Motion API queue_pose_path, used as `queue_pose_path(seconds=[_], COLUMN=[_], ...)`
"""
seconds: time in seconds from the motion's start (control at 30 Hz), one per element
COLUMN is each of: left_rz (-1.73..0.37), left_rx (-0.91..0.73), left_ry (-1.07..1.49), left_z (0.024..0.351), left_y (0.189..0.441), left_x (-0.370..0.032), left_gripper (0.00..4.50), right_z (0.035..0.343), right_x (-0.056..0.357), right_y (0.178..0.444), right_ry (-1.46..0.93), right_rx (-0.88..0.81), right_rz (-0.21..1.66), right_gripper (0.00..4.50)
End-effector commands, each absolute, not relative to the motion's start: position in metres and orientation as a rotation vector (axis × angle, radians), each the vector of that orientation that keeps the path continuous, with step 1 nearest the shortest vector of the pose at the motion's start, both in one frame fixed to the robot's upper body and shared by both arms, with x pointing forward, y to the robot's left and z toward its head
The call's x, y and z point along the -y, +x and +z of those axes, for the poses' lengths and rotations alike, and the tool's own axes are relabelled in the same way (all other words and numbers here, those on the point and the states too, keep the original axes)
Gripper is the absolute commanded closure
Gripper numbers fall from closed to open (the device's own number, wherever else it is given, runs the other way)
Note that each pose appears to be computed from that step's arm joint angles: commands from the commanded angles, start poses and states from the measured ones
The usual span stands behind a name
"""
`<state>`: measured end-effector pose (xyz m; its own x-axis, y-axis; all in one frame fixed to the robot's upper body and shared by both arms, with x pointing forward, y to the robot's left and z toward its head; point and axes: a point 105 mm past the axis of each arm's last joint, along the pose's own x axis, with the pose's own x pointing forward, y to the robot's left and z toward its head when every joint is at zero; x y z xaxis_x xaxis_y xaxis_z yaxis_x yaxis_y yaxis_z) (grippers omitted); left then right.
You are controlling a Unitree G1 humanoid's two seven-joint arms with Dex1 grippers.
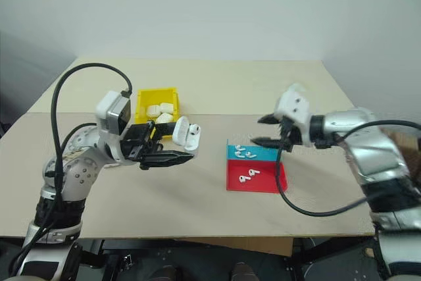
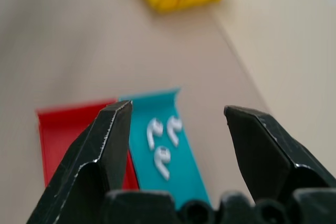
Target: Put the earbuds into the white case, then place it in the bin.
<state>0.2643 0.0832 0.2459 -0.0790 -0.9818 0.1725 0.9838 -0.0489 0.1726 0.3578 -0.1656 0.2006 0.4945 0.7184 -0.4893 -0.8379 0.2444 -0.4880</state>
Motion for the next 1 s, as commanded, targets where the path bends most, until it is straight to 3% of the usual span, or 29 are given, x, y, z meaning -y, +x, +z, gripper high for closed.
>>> queue_pose_path(seconds=[0.03,0.27,0.47,0.6,1.0], left_rz=[-1.600,-1.566,-1.540,-1.521,-1.505], left_rx=[0.339,0.340,0.344,0.343,0.337], left_ry=[0.031,0.045,0.054,0.060,0.072], left_z=[0.256,0.256,0.257,0.257,0.258], left_y=[0.259,0.257,0.254,0.251,0.248], left_x=[-0.088,-0.094,-0.097,-0.100,-0.100], left_gripper=[1.74,1.74,1.74,1.74,1.74], right_z=[0.190,0.166,0.157,0.154,0.140], right_x=[0.164,0.147,0.144,0.140,0.136], right_y=[0.378,0.398,0.407,0.411,0.412], right_ry=[-1.039,-1.276,-1.381,-1.392,-1.376], right_rx=[-0.202,-0.333,-0.415,-0.422,-0.437], right_rz=[1.109,1.268,1.295,1.283,1.278], right_gripper=[1.15,1.15,1.15,2.05,2.05])
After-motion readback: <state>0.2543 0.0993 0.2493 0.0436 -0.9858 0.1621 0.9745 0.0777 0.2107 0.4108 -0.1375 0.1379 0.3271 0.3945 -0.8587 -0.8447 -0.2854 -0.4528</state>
